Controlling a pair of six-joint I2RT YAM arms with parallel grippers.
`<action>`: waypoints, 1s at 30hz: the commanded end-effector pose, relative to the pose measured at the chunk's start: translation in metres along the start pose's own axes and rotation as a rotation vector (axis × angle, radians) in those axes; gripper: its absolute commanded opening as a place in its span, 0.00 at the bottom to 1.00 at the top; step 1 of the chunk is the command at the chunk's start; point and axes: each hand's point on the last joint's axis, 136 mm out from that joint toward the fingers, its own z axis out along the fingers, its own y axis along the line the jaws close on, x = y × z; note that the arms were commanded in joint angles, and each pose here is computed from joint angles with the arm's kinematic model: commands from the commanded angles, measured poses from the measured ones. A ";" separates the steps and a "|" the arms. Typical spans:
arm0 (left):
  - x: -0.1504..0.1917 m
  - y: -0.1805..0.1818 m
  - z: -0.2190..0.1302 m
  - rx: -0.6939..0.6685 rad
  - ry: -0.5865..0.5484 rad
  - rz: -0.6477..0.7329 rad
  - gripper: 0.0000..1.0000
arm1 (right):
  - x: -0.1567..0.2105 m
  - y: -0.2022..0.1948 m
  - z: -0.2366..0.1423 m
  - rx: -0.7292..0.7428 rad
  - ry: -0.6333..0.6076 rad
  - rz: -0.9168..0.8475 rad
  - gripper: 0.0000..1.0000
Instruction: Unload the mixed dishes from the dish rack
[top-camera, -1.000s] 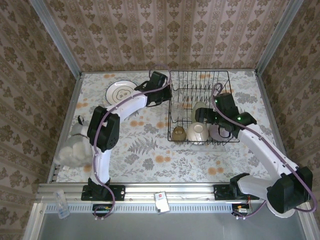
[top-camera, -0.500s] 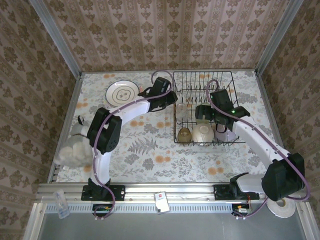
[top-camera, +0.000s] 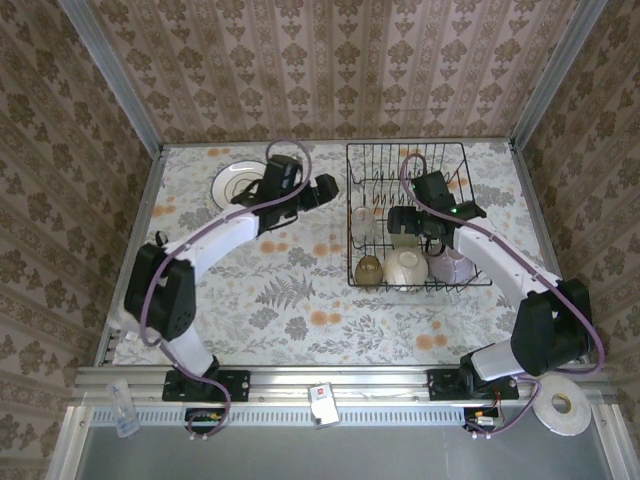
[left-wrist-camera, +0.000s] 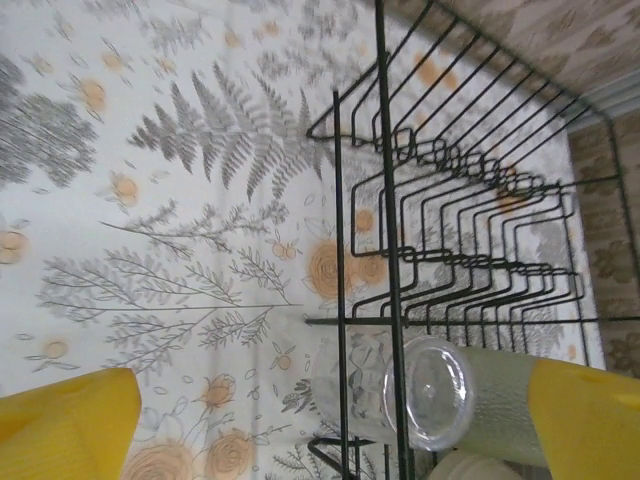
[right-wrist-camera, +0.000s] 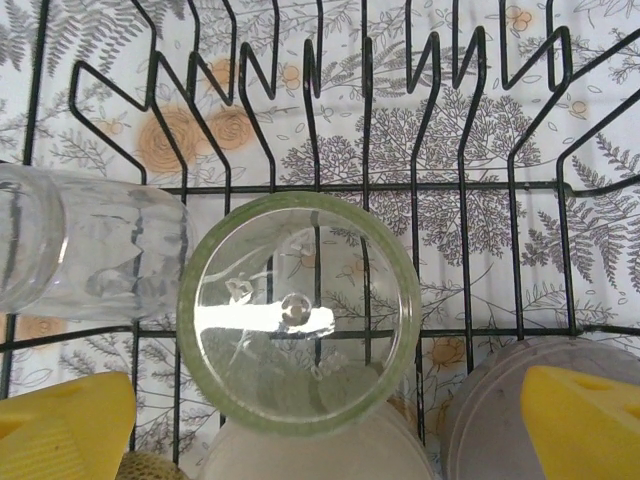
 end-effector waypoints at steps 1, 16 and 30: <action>-0.006 -0.004 -0.029 0.053 -0.043 0.086 1.00 | -0.010 -0.008 0.002 0.049 -0.021 -0.018 1.00; 0.023 0.014 -0.104 0.298 -0.090 0.080 1.00 | -0.015 0.000 0.022 0.039 0.016 -0.028 0.92; 0.020 0.018 -0.122 0.392 -0.154 0.042 1.00 | -0.024 0.002 0.031 0.051 -0.001 -0.022 0.85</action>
